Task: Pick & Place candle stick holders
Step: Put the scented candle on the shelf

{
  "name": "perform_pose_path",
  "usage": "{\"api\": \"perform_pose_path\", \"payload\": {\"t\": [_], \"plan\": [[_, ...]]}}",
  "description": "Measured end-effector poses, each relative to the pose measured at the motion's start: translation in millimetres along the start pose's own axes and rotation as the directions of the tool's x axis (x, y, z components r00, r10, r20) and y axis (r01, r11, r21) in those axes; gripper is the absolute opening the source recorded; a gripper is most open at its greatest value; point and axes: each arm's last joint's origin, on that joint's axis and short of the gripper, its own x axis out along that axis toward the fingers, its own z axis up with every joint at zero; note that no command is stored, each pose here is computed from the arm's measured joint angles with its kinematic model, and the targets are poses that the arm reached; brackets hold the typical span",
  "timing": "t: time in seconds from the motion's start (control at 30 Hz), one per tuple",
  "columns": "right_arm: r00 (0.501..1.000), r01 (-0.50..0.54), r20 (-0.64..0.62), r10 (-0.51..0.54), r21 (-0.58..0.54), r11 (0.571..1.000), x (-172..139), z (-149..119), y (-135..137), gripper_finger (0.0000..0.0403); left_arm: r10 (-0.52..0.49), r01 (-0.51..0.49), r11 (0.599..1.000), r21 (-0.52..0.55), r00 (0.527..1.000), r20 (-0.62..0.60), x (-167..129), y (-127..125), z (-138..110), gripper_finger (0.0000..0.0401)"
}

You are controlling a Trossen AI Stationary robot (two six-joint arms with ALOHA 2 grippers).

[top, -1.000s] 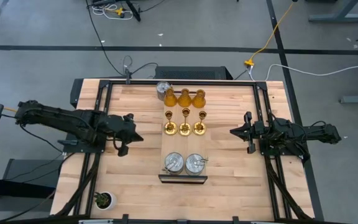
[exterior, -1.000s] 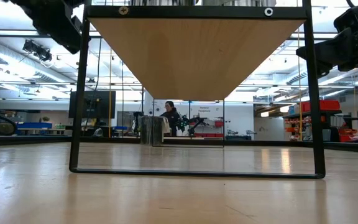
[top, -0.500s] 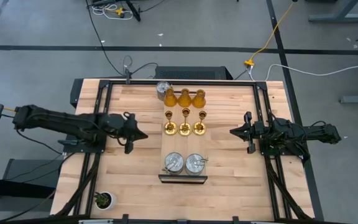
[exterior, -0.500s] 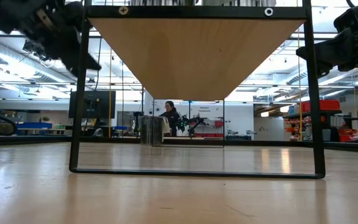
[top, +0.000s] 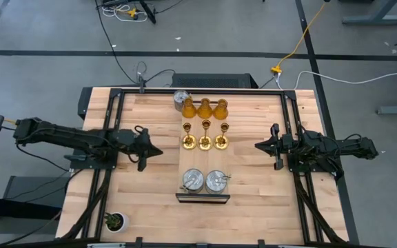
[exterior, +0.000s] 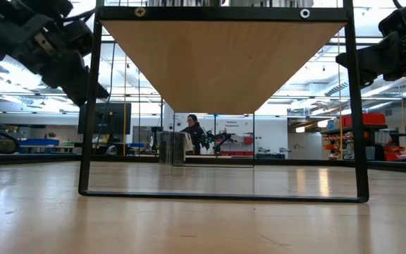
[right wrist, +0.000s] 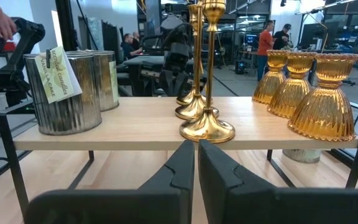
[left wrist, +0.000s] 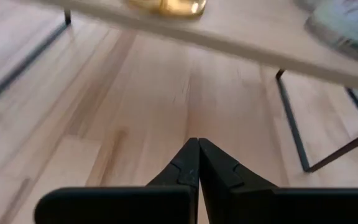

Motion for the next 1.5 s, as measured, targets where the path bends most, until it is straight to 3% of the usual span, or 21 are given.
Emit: {"api": "perform_pose_path", "payload": {"t": [0.17, 0.63, 1.27, 1.5], "plan": [[1.000, 0.000, 0.000, 0.000, 0.000, 1.000, 0, 0, 0, 0.0027, -0.018, 0.015, 0.999, 0.046, 0.998, 0.068, -8, 2, -8, 0.0012], [1.000, 0.000, 0.000, 0.000, 0.000, 1.000, 0, 0, 0, 0.0027, -0.085, 0.078, 0.996, 0.046, 0.975, 0.206, -17, 8, -30, 0.0014], [1.000, 0.000, 0.000, 0.000, 0.000, 1.000, 0, 0, 0, 0.0027, -0.136, 0.119, 0.990, 0.079, 0.953, 0.270, -24, 10, -41, 0.0014], [1.000, 0.000, 0.000, 0.000, 0.000, 1.000, 0, 0, 0, 0.0027, -0.127, 0.108, 0.990, 0.091, 0.963, 0.239, -27, 11, -45, 0.0014]]}}
